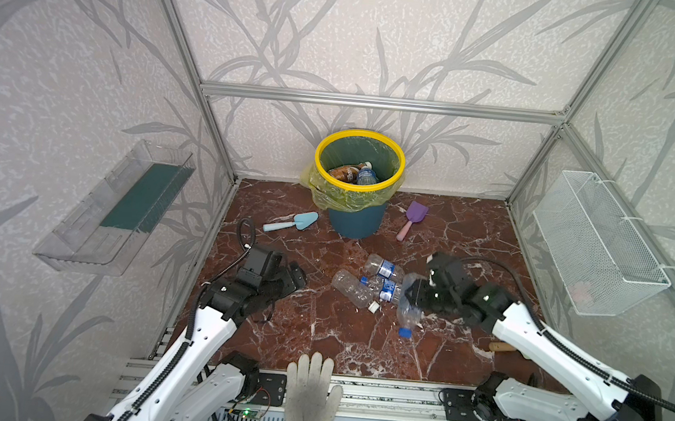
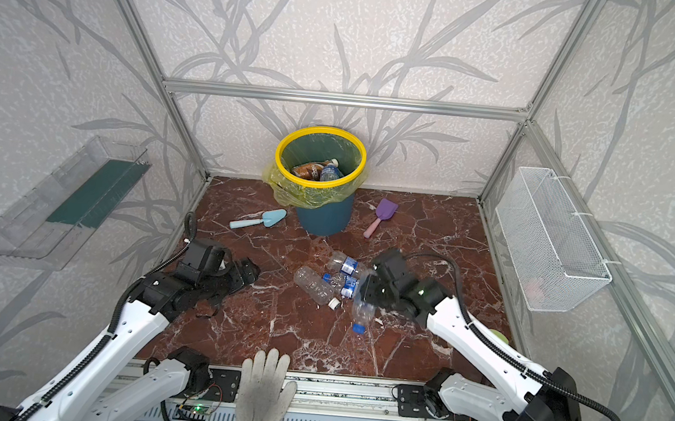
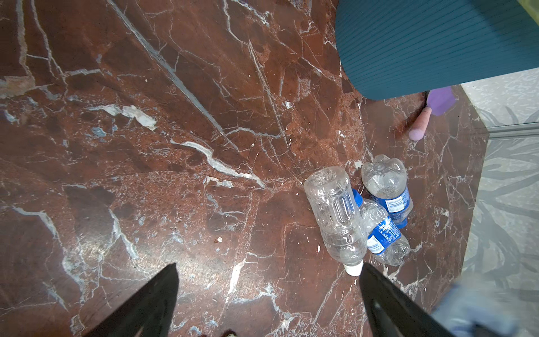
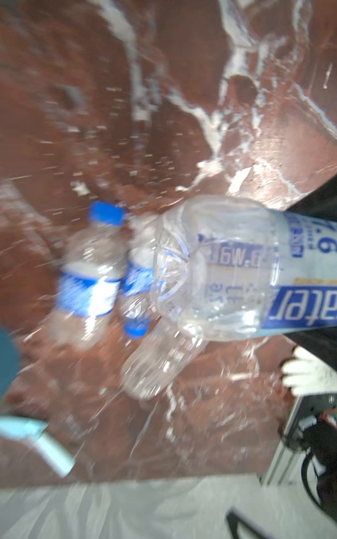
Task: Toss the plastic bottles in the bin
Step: 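Lift the soda water bottle over the bin and open the right gripper, then bring the right gripper back over the remaining bottles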
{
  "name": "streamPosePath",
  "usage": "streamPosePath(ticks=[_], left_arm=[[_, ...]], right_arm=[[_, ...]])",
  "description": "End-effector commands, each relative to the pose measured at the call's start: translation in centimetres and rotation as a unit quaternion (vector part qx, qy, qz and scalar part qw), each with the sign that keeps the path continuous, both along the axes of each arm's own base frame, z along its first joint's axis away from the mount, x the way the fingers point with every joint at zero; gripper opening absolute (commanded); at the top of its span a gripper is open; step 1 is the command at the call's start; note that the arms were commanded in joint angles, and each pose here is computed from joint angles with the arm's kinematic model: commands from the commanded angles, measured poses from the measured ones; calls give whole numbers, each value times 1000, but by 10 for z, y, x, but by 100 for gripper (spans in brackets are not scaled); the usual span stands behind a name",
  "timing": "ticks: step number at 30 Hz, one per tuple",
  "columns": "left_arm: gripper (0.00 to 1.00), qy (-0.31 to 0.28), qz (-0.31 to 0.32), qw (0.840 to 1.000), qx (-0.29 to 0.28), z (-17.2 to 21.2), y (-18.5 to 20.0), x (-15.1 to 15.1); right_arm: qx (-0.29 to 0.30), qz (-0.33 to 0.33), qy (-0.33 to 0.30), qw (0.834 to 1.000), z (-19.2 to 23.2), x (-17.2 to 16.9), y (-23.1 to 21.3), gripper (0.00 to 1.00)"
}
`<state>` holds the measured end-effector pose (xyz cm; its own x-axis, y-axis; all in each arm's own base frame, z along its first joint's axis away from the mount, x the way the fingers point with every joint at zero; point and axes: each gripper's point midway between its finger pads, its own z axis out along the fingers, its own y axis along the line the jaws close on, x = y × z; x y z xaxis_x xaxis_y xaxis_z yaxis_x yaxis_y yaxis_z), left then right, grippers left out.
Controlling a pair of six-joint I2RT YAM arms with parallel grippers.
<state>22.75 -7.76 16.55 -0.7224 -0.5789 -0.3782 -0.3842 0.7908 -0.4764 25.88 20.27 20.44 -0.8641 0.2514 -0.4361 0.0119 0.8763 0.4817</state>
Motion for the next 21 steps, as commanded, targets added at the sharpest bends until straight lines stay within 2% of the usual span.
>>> streamPosePath(ticks=[1,2,4,6,8,10,16,18,21], left_arm=[[96,-20,10,1000,4,16,4,5],[96,-24,10,1000,2,18,4,6],[96,-28,7,1000,-3,22,1,10],[97,-33,2,999,-5,28,-2,13],[96,-37,-1,999,-6,33,-3,16],[96,-44,-1,999,-7,38,-3,16],[97,-48,4,999,8,40,6,7],[97,-45,4,999,9,37,8,4],[97,-38,8,999,7,30,9,0]], right_arm=[[60,39,-194,978,168,84,29,49],[79,43,-240,967,222,106,39,52],[102,48,-288,951,286,137,57,58],[101,34,-297,949,304,159,64,71],[135,6,-270,953,285,188,64,76],[115,-8,-228,967,260,196,60,84],[60,-6,-239,969,238,148,34,84],[55,-17,-232,971,210,126,18,82],[33,-22,-178,983,149,92,-2,81]])
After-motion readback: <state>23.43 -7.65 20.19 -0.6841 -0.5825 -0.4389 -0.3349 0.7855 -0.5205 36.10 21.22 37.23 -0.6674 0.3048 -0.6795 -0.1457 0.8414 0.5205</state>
